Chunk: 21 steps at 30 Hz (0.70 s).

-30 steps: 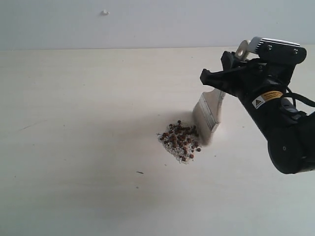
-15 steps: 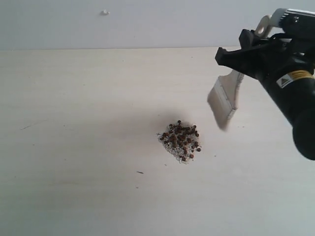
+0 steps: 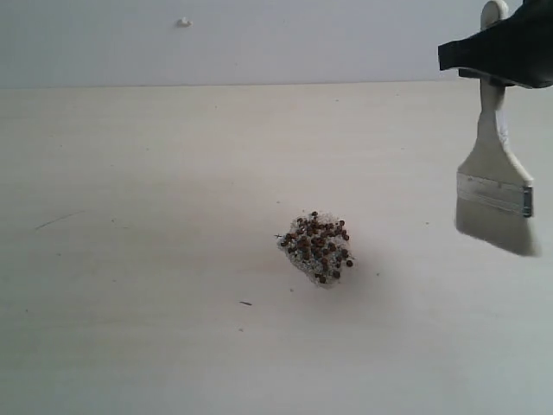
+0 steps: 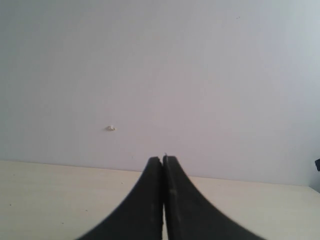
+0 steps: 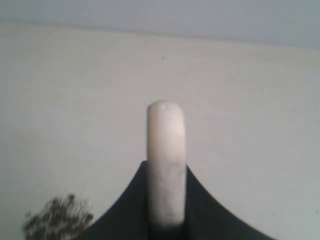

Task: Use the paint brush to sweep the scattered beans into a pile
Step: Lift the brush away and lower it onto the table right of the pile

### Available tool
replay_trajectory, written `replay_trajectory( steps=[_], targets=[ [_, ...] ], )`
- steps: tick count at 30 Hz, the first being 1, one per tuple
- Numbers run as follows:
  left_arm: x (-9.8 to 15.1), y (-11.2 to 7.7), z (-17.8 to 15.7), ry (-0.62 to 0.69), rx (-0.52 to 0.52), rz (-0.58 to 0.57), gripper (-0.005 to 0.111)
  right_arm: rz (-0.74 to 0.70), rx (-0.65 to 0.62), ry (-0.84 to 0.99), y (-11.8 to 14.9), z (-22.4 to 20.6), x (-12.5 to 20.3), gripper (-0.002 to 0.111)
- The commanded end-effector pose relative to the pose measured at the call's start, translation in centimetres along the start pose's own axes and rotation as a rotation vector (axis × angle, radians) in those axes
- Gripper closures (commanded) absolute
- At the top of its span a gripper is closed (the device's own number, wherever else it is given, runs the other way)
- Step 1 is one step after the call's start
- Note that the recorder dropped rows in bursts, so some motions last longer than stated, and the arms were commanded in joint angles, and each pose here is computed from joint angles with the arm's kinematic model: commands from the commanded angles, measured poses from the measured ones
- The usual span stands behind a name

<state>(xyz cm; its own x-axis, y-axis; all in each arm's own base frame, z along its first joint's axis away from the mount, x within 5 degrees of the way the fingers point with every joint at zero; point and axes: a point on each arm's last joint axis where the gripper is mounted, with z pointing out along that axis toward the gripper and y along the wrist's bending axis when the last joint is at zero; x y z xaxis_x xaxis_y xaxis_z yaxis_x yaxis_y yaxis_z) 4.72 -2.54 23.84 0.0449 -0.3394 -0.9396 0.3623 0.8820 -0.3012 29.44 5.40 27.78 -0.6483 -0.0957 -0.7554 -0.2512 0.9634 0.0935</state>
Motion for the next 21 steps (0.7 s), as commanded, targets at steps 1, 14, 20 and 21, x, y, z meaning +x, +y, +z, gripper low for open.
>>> replay_trajectory(
  steps=[1, 14, 20, 21],
  targets=[
    [0.1, 0.0, -0.1, 0.0, 0.0, 0.001, 0.107, -0.057, -0.133, 0.278, -0.5, -0.3, -0.2, 0.108],
    [0.1, 0.0, -0.1, 0.0, 0.0, 0.001, 0.107, 0.234, -0.535, 0.295, -2.6, 4.1, 3.6, 0.108],
    [0.1, 0.0, -0.1, 0.0, 0.0, 0.001, 0.107, 0.247, -0.6, 0.395, -3.1, 6.8, 6.0, 0.108],
    [0.1, 0.0, -0.1, 0.0, 0.0, 0.001, 0.107, 0.26, -0.6, 0.398, -3.2, 7.3, 6.3, 0.108]
  ],
)
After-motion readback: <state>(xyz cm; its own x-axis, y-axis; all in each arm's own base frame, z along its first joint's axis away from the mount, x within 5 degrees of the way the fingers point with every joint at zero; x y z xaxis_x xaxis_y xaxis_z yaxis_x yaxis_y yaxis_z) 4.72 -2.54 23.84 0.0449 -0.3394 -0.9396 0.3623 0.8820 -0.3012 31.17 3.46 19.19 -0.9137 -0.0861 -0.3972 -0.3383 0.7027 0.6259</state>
